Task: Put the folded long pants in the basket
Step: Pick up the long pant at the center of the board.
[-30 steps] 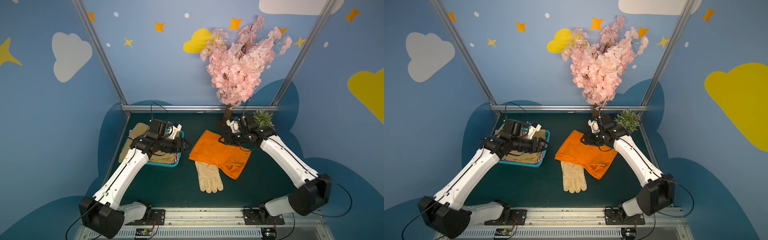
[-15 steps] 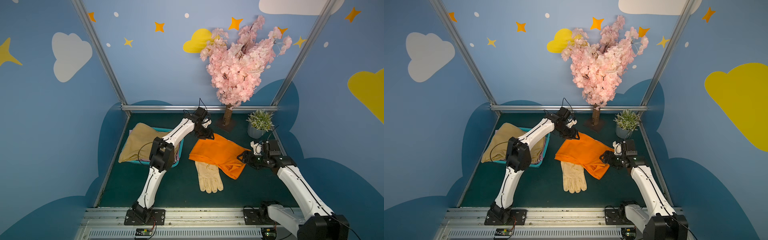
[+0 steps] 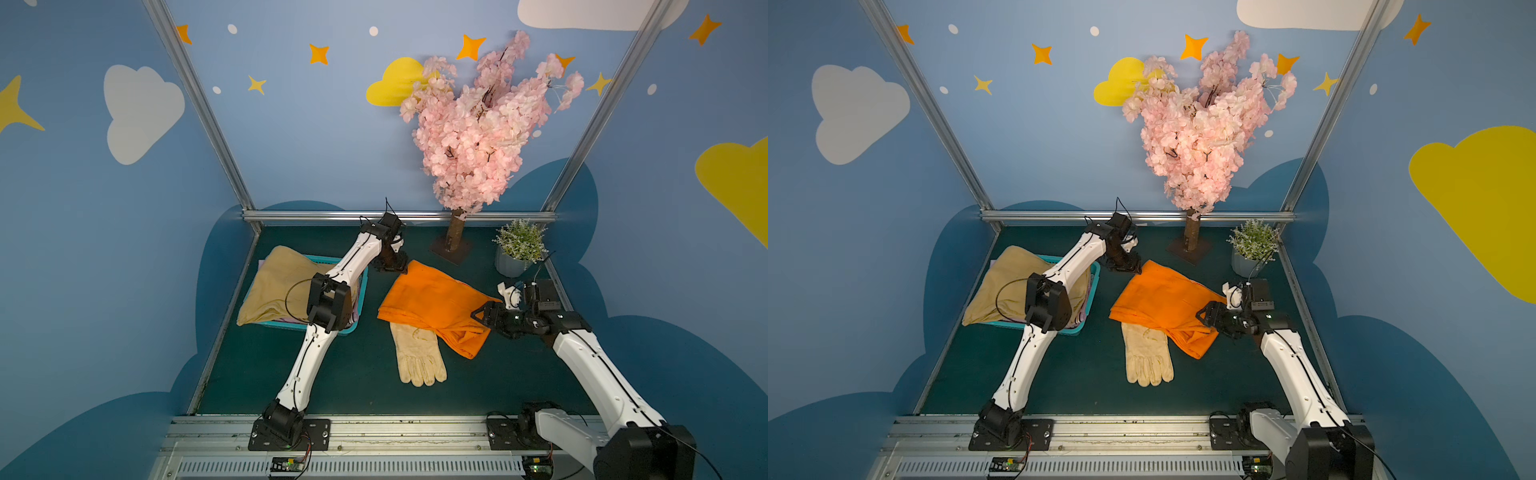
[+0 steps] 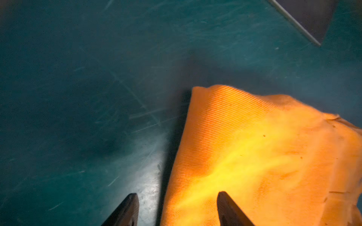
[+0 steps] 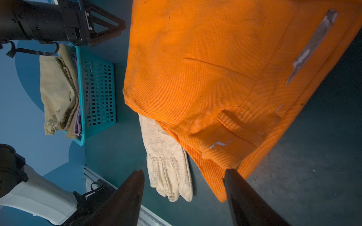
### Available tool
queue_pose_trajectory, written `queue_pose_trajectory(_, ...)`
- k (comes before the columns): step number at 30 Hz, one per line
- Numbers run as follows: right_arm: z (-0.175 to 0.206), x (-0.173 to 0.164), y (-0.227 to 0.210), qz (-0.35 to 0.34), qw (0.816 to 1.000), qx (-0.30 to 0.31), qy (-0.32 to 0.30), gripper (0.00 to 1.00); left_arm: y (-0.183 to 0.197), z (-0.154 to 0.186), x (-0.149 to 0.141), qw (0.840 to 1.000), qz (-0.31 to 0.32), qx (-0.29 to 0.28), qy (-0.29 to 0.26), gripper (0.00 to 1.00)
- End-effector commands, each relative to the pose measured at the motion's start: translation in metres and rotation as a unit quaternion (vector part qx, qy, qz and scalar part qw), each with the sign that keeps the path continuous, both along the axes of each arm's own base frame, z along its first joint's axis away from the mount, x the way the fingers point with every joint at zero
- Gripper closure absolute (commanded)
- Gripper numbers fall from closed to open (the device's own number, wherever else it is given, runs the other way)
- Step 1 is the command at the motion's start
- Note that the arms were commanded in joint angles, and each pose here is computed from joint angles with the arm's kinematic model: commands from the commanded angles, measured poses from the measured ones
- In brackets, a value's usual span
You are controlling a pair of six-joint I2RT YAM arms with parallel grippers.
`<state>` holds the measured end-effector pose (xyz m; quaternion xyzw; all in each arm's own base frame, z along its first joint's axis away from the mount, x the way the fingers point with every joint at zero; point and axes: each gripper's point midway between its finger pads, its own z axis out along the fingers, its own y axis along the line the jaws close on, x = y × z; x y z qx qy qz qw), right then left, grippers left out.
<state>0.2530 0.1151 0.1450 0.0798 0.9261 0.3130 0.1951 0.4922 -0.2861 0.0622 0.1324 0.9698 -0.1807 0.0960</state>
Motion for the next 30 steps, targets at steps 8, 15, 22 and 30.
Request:
queue_pose_trajectory(8,-0.002,-0.001,-0.013,-0.023,1.000,-0.012,0.000,0.30,-0.019,-0.043,-0.039,0.993,-0.050,-0.050,0.094,0.39)
queue_pose_trajectory(15,-0.005,-0.002,-0.015,-0.025,1.000,-0.009,0.006,0.31,0.001,-0.053,-0.040,0.995,-0.041,0.001,0.090,0.41)
queue_pose_trajectory(22,-0.006,-0.002,-0.013,-0.022,1.000,-0.002,0.012,0.31,0.031,-0.057,-0.032,0.993,-0.032,0.095,0.057,0.40)
queue_pose_trajectory(30,-0.011,-0.005,-0.015,-0.025,1.000,-0.003,0.016,0.31,0.000,-0.062,-0.059,0.991,-0.060,-0.005,0.120,0.54)
